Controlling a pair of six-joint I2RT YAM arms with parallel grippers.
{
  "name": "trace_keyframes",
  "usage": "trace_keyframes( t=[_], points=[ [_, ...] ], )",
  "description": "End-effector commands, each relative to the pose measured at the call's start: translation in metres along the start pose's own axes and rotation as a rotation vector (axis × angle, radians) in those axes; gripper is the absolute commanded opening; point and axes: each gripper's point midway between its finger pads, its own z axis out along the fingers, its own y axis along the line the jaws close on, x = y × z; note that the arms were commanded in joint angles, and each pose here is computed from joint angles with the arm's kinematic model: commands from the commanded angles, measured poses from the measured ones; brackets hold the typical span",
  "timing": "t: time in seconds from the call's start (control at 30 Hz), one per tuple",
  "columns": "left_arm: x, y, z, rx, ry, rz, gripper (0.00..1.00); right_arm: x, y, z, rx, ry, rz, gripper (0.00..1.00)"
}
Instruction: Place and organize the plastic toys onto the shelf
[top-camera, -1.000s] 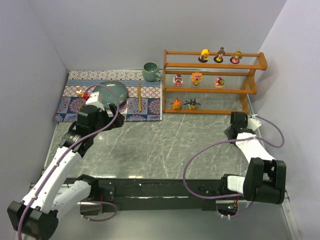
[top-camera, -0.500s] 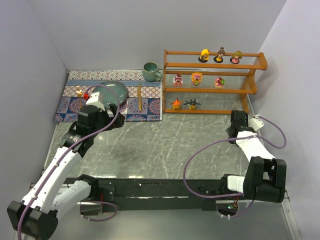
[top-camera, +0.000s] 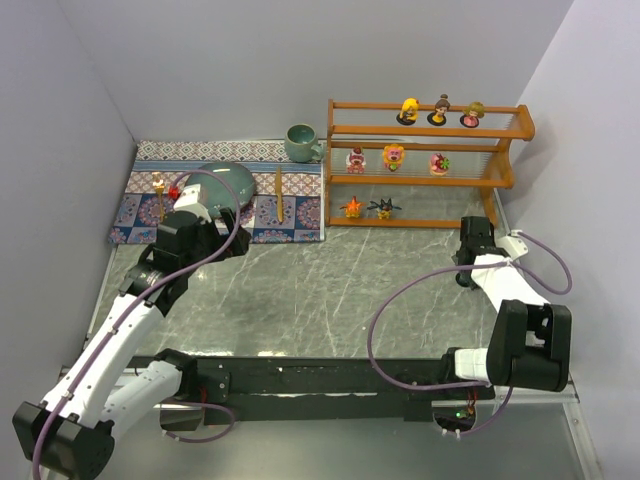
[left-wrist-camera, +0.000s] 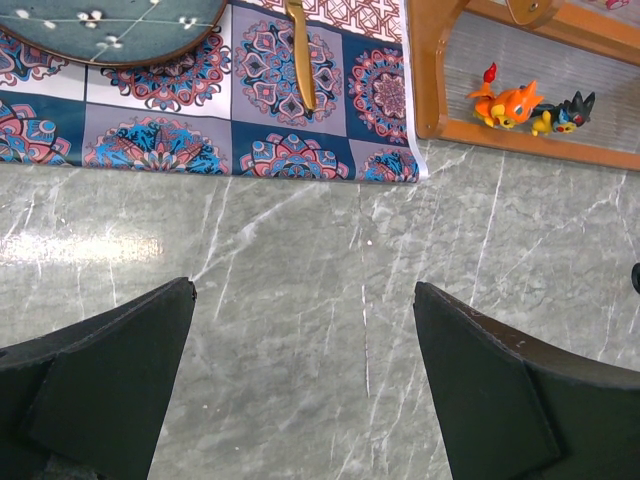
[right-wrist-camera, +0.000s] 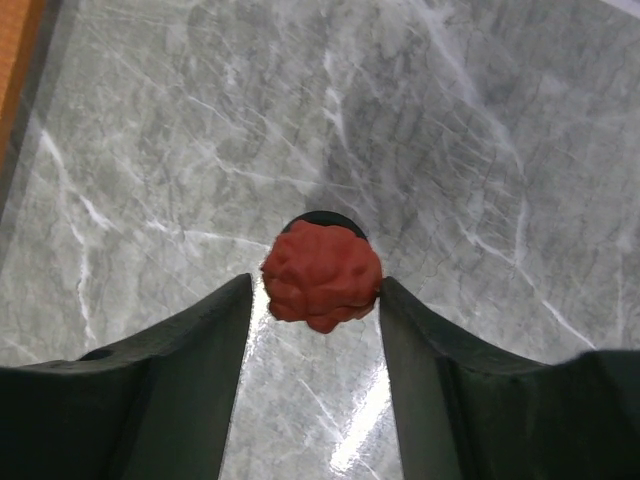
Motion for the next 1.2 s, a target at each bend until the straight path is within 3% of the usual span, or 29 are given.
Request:
trace_keyframes(
  t=[0.0, 0.2, 0.37, 0.5, 0.53, 0.73, 0.93, 1.17],
  points=[
    [-0.004, -0.001, -0.004, 0.006, -0.028, 0.019, 0.97, -0.012, 0.007, 0.000, 0.011, -0.046, 0.052, 0.59],
    [-0.005, -0.003, -0.005, 0.010, -0.029, 0.020, 0.97, -0.013, 0.008, 0.001, 0.018, -0.041, 0.049, 0.54],
    [-0.004, -0.002, -0.005, 0.008, -0.030, 0.021, 0.97, -0.012, 0.009, 0.001, 0.010, -0.037, 0.032, 0.38],
    [-0.004, -0.002, -0.004, 0.009, -0.028, 0.021, 0.97, -0.011, 0.016, -0.006, -0.046, -0.035, -0.027, 0.33],
    [-0.004, -0.003, -0.005, 0.012, -0.027, 0.022, 0.97, -0.012, 0.020, -0.011, -0.075, -0.040, -0.081, 0.29],
    [-0.004, -0.002, -0.005, 0.009, -0.028, 0.025, 0.97, -0.004, 0.064, -0.040, -0.325, -0.067, -0.360, 0.26],
    [-0.005, -0.003, -0.004, 0.016, -0.031, 0.034, 0.97, 0.046, 0.113, -0.085, -0.710, -0.036, -0.654, 0.23],
    [-0.001, -0.007, -0.003, 0.051, -0.017, 0.057, 0.97, 0.101, 0.135, -0.133, -0.969, 0.025, -0.918, 0.23]
  ],
)
